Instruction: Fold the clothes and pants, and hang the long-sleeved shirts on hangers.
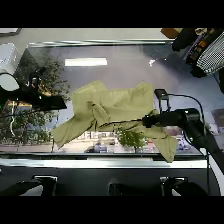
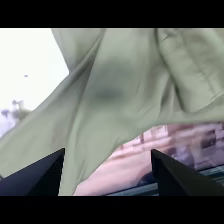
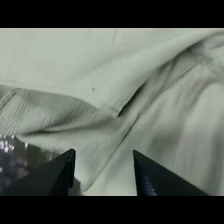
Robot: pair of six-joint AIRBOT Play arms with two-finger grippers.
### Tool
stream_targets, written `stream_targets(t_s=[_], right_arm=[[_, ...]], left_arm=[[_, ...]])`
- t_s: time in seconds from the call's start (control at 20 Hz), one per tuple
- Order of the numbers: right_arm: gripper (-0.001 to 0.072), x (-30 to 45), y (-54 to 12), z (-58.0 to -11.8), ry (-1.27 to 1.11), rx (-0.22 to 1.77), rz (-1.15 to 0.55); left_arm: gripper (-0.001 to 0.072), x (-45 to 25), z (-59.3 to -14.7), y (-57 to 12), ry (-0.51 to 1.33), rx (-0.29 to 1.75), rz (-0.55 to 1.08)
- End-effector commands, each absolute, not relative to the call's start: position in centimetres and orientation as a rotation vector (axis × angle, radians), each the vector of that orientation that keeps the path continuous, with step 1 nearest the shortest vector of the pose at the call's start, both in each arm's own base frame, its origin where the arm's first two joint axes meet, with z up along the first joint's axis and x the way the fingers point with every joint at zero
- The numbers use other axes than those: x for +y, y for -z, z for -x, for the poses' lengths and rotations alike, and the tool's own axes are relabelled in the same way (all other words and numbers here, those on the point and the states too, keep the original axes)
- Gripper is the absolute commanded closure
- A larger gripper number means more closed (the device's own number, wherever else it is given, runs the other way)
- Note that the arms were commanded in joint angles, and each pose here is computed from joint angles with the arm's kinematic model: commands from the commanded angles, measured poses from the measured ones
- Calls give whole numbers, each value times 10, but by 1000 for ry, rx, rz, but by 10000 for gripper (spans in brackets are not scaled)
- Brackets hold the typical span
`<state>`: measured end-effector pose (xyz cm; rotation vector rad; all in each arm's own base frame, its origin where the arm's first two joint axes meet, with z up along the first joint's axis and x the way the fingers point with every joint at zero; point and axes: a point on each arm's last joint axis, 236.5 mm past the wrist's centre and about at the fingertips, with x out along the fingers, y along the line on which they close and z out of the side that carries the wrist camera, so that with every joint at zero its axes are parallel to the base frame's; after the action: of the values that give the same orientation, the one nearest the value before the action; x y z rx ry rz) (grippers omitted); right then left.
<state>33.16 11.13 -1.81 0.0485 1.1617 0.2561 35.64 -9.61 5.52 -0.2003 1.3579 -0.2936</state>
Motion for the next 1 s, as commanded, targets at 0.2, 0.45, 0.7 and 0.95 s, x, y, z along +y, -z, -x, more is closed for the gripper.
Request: stream_targets(t_s=[0.2,0.45,0.7,0.95], right_arm=[[267,114,57,-346,-238,1178,-37],[268,118,61,-362,-235,1126,-53],[290,117,84,-378,-181,1118,-108],[682,120,60,-413,-122,975,-232]], left_arm=[[83,-92,-328,-23,265,1436,213],[83,-92,-333,-24,262,1416,215],[83,-91,-340,-25,257,1387,218],[84,-87,-341,-25,247,1386,227]])
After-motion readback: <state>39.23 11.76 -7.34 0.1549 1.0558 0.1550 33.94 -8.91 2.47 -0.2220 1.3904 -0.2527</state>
